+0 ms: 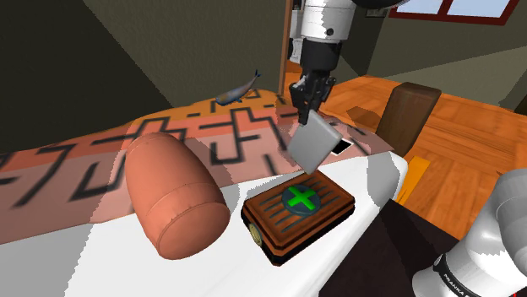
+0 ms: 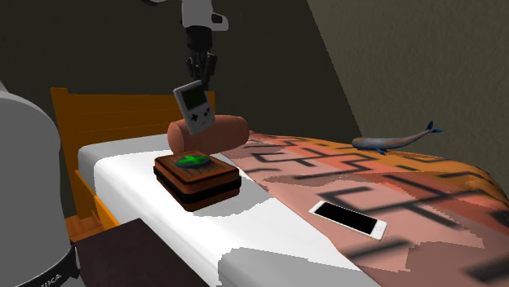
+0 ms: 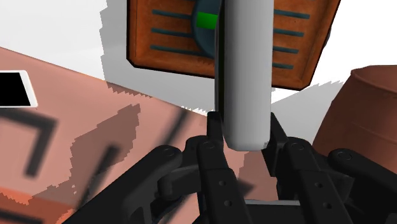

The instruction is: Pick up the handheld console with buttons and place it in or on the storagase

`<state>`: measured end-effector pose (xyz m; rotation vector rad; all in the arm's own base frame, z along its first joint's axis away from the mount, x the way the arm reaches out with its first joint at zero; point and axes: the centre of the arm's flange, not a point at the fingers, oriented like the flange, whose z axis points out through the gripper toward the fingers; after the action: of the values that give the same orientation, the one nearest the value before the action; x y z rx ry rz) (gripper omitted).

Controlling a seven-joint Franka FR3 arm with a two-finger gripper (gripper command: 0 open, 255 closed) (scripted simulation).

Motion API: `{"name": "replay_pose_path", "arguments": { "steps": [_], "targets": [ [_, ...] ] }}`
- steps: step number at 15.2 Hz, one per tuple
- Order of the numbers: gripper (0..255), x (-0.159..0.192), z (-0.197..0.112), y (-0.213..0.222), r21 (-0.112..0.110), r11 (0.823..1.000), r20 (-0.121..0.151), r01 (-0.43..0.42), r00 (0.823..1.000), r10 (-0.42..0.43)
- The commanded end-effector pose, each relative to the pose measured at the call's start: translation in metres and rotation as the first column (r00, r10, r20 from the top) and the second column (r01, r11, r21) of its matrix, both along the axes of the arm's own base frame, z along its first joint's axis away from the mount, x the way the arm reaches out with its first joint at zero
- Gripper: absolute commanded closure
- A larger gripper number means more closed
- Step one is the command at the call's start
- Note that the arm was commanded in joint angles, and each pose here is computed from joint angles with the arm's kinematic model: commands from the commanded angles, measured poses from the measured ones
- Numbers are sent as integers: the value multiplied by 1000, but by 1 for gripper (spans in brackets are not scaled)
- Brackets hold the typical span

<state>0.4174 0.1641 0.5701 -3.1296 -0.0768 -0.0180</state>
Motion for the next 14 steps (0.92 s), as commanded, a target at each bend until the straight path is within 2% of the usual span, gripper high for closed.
{"name": "replay_pose_path", "arguments": {
  "steps": [1, 14],
  "targets": [
    [255, -3, -10, 1, 0, 1000, 0, 0, 1000, 0],
    [255, -3, -79, 1, 0, 1000, 0, 0, 1000, 0]
  ]
}}
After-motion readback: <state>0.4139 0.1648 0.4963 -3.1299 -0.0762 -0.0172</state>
